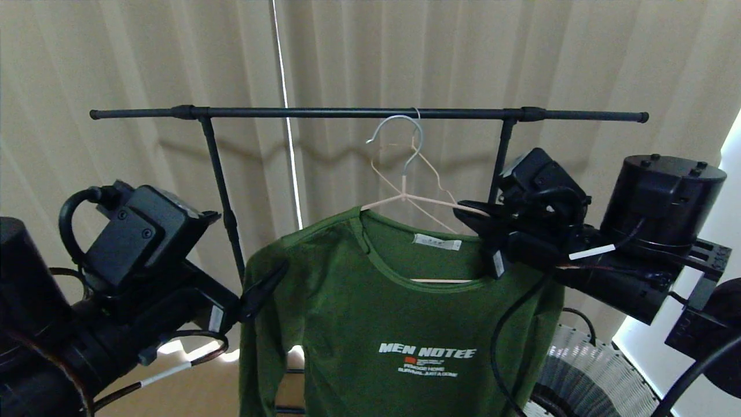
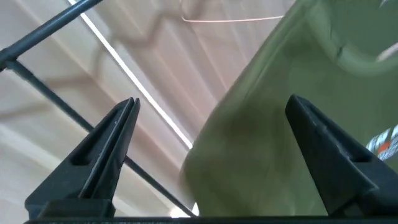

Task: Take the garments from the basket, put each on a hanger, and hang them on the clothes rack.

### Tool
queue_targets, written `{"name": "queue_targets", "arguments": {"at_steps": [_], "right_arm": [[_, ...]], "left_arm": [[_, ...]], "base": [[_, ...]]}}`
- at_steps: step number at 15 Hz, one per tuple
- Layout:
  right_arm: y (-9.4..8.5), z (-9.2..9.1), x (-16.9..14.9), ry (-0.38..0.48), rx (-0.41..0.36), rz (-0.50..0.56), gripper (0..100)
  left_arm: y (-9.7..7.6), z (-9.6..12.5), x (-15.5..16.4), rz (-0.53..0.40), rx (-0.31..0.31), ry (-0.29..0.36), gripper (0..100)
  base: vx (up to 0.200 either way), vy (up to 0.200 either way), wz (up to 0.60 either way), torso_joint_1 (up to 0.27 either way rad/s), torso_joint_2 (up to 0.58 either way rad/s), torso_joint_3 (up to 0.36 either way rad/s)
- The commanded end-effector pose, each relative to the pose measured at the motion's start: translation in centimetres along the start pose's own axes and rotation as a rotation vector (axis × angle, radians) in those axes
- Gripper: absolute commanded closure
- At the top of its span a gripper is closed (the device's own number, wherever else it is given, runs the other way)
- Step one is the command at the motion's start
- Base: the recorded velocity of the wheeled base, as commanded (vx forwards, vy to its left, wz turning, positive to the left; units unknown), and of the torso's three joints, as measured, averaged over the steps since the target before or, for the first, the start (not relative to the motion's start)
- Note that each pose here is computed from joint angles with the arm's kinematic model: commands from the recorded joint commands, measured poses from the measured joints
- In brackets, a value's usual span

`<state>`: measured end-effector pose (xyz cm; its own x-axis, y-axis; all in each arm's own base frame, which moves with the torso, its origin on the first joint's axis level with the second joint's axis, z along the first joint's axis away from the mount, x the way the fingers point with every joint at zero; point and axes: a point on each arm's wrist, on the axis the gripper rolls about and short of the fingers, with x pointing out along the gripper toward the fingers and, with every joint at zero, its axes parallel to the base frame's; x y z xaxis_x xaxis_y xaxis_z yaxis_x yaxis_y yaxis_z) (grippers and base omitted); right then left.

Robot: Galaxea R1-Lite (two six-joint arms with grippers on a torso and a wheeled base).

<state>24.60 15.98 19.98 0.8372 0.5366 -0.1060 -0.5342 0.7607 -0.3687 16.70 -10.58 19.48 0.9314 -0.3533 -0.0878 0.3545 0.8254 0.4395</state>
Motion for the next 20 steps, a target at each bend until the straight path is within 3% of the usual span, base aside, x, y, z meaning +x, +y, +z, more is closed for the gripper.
{"name": "queue_targets", "arguments": {"at_steps": [1,5,10,11,14,20], "right_arm": [[-1.4,0.5,-2.2,-0.026,0.009,-0.049,100],[-1.5,0.9,-3.4,-0.049,0.04,-0.049,100],[-1.2,1.3,-3.4,-0.068,0.04,-0.038,100],[-1.2,1.4,-3.4,-0.078,0.04,-0.042,100],[-1.2,1.4,-3.4,-0.082,0.04,-0.043,100],[-1.5,1.2,-3.3,-0.072,0.038,-0.062,100]], "left_arm": [[1.0,-1.6,-1.1,0.054,0.0,0.05,0],[0.3,-3.9,0.3,0.03,-0.007,0.164,0],[-0.4,-3.9,1.5,-0.051,-0.024,0.155,0],[-0.4,-4.0,1.5,-0.051,-0.024,0.158,100],[0.3,-4.3,1.6,-0.019,-0.028,0.175,100],[3.4,-6.8,1.0,0.136,-0.047,0.283,100]], "base": [[0.0,0.0,0.0,0.0,0.0,0.0],[0.0,0.0,0.0,0.0,0.0,0.0],[0.0,0.0,0.0,0.0,0.0,0.0],[0.0,0.0,0.0,0.0,0.0,0.0],[0.0,0.0,0.0,0.0,0.0,0.0],[0.0,0.0,0.0,0.0,0.0,0.0]]}}
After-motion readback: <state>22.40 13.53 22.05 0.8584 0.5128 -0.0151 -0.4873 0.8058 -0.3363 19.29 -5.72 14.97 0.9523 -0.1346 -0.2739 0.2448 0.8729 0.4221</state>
